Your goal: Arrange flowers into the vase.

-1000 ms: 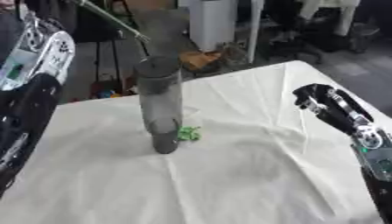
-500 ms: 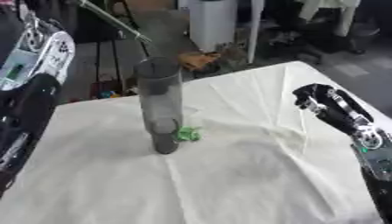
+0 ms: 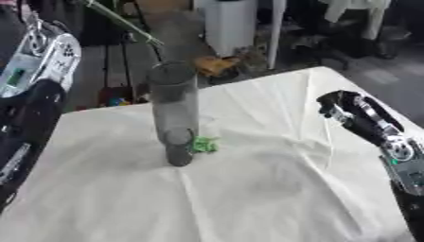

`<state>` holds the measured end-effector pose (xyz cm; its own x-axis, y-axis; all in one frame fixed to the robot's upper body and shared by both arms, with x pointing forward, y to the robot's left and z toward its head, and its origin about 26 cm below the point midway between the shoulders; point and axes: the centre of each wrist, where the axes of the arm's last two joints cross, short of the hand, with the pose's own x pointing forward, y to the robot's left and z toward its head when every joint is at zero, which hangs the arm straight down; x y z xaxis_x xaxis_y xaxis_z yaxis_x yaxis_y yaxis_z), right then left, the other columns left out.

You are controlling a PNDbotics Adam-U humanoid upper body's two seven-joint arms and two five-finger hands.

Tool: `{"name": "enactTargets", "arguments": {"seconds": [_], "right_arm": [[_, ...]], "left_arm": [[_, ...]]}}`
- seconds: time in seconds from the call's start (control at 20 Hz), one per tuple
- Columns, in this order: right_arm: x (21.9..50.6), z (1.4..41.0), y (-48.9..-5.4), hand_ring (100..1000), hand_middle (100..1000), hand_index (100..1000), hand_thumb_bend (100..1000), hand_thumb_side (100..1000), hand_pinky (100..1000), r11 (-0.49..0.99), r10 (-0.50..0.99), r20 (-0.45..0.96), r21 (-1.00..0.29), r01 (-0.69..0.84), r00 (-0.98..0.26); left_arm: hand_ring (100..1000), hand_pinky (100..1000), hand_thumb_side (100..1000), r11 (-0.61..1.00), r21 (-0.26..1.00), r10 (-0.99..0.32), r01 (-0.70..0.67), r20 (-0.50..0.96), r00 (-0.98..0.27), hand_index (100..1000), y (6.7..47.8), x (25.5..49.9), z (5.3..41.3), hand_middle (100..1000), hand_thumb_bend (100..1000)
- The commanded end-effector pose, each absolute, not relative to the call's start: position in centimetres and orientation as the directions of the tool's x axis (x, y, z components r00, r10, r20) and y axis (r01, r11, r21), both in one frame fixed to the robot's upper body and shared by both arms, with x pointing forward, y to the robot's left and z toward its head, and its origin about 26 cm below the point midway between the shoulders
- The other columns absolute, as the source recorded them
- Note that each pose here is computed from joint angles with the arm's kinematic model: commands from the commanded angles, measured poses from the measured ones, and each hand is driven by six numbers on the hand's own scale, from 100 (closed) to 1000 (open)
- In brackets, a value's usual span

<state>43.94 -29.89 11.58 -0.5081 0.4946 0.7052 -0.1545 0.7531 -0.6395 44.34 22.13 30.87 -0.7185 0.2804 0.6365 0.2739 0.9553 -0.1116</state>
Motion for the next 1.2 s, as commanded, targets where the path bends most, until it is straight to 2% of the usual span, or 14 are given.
{"name": "enactTargets", "arguments": {"seconds": [0.05,0.7,1.2], "right_arm": [[44.13,13.07,-30.26,644,531,728,361,775,633,0.747,0.504,0.679,-0.653,-0.125,-0.534],[44.12,13.02,-30.30,644,532,729,356,776,634,0.747,0.505,0.680,-0.653,-0.126,-0.532],[44.10,13.01,-30.38,644,532,729,350,777,634,0.747,0.506,0.680,-0.653,-0.124,-0.530]], "left_arm": [[100,100,801,0.958,-0.093,0.269,0.271,0.621,-0.736,100,22.68,44.09,32.15,100,783],[100,100,806,0.946,-0.112,0.304,0.305,0.637,-0.709,100,22.67,44.08,32.11,100,767],[100,100,816,0.919,-0.170,0.372,0.356,0.673,-0.639,100,22.69,44.01,31.95,100,763]]}}
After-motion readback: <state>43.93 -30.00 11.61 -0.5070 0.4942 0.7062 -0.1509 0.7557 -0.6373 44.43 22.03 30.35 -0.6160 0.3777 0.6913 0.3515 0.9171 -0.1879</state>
